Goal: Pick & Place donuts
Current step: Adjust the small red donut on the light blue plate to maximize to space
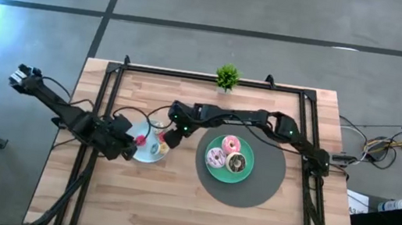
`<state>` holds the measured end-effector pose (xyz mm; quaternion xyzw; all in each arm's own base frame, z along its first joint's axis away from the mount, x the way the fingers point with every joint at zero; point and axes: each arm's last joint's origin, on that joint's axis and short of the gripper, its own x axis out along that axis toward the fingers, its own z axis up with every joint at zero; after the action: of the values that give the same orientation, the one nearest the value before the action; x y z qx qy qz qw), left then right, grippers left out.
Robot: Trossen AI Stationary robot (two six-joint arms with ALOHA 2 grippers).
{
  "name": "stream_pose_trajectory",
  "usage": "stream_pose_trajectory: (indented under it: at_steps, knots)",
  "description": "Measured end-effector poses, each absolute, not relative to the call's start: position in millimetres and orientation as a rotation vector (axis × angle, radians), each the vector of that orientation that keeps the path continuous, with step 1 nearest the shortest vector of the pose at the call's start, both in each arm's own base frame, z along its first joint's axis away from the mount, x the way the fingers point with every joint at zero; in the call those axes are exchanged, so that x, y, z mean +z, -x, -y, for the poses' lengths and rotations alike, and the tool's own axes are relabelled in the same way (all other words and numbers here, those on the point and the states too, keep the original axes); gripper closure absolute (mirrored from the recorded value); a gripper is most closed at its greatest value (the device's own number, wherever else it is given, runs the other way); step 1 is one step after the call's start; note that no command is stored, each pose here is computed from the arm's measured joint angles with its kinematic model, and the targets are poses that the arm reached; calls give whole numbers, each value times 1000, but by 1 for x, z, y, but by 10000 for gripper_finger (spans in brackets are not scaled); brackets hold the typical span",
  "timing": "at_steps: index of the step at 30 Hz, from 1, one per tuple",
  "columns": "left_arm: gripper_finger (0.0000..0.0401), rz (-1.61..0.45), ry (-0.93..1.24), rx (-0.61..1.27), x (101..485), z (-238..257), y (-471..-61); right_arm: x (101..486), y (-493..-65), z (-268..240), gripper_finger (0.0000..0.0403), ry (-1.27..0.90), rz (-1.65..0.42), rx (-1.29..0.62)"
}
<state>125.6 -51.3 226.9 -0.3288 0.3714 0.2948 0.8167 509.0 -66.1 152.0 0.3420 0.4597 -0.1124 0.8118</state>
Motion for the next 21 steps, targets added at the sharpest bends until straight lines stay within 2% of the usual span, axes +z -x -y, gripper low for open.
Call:
stream_pose_trajectory:
  at_steps: [12,21]
  knots:
    - [323,-737,653,650,242,44,-116,139,-519,54,246,-700,-1041,-233]
    - [323,-747,638,650,239,45,-118,135,-514,56,315,-655,-1075,-302]
